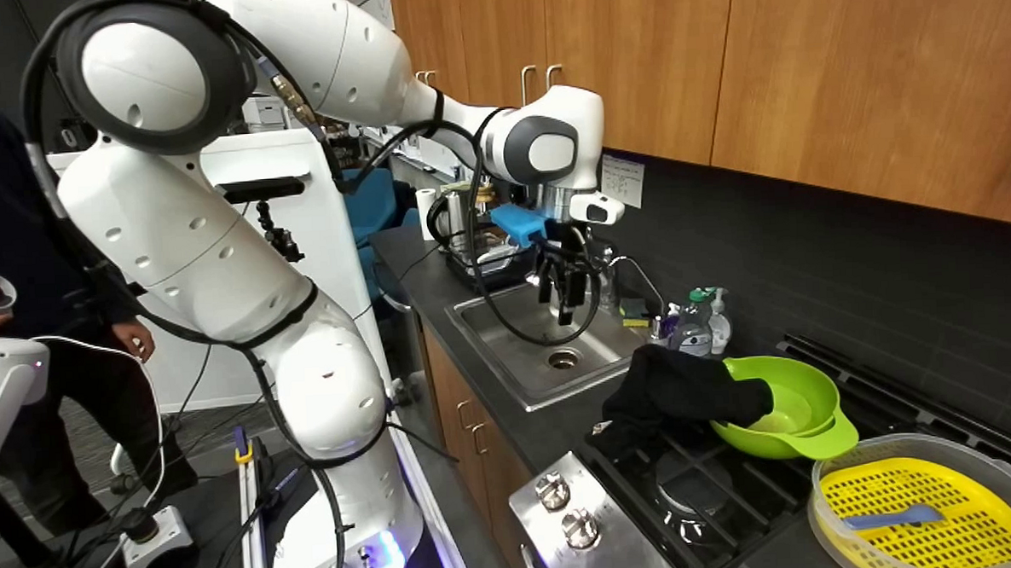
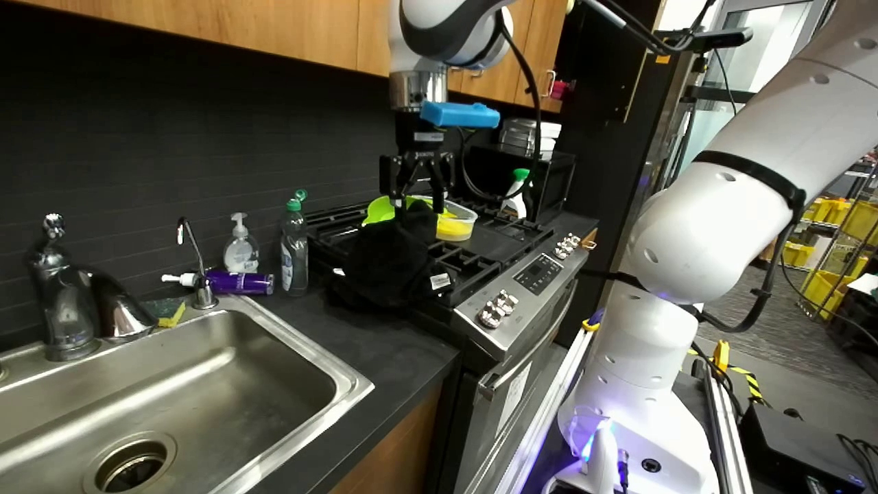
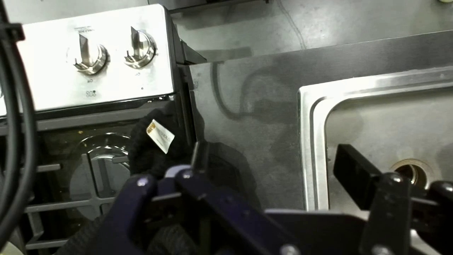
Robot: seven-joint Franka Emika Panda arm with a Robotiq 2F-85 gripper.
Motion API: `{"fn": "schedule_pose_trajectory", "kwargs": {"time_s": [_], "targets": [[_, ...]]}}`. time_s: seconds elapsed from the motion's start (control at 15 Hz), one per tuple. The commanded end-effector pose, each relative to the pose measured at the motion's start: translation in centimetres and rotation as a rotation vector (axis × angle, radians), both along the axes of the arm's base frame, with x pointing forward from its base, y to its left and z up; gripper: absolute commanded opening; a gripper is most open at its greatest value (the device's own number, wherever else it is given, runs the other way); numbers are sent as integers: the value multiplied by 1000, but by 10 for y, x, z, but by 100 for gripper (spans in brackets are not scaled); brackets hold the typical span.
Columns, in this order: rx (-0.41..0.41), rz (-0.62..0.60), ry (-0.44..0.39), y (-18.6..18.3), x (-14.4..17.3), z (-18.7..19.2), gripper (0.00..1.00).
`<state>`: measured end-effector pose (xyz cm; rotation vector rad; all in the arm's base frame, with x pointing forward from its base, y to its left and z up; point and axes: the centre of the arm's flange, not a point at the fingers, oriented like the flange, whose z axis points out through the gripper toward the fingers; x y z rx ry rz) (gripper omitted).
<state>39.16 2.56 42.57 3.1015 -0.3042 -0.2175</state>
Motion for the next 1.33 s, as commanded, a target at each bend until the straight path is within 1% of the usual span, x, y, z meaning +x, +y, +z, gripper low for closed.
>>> {"fn": "schedule_pose_trajectory", "kwargs": {"time_s": [0.0,0.07,0.2,0.27,0.47,0.6,0.73,0.93,1.13,1.27], "targets": [[8,-32,1,-10,4,2,100],[6,-38,4,-14,5,-1,100],[-25,-56,13,-22,9,-9,100],[-95,-68,8,-28,12,-14,100],[-206,-88,-58,-45,24,-20,100],[-244,-83,-100,-50,40,-19,100],[-246,-80,-132,-47,52,-19,100],[-230,-62,-153,-32,62,-27,100],[-203,-40,-167,-17,65,-41,100],[-183,-16,-188,-8,62,-43,100]]}}
